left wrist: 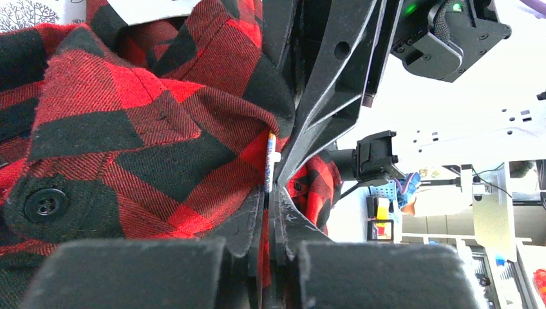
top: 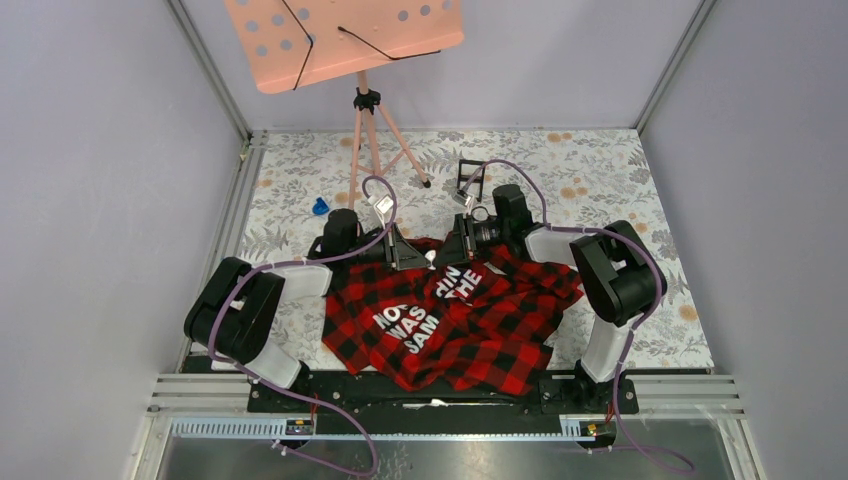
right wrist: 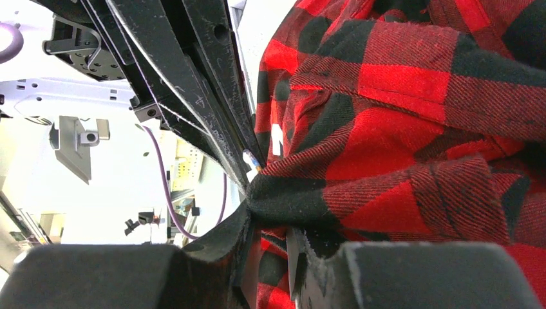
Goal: Pin the brooch onto the clothing
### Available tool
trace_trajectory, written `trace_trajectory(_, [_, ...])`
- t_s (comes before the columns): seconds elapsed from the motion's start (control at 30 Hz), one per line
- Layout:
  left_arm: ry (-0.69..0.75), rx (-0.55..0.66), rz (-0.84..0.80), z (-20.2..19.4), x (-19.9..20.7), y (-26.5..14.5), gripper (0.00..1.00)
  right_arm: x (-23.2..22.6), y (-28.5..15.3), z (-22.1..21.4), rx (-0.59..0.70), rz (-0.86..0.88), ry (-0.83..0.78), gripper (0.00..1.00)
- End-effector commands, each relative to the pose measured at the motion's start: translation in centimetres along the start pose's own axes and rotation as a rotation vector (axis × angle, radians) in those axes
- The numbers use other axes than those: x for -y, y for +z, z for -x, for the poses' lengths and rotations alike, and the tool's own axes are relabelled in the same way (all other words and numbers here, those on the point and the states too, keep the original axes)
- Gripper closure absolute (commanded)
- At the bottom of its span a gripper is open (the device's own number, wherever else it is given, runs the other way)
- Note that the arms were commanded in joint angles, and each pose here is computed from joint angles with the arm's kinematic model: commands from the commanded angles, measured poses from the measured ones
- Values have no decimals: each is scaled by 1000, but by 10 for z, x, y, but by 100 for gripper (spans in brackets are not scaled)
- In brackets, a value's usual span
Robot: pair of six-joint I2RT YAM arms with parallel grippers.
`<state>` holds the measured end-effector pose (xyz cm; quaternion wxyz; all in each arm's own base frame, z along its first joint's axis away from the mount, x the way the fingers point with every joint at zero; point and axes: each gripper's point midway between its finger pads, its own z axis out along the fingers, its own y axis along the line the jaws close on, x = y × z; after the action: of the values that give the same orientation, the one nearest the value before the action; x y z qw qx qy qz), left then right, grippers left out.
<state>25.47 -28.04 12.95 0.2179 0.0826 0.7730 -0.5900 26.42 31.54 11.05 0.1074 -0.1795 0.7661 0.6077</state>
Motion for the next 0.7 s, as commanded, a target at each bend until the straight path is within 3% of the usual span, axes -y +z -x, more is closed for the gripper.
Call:
trace_trajectory(0.0, [149, -24, -132, 3, 43, -1, 100, 15, 7, 12, 34, -81, 1, 82])
trace_trajectory(0.67, [157, -19, -106, 1, 41, -2, 100, 37, 8, 29, 138, -196, 96, 85])
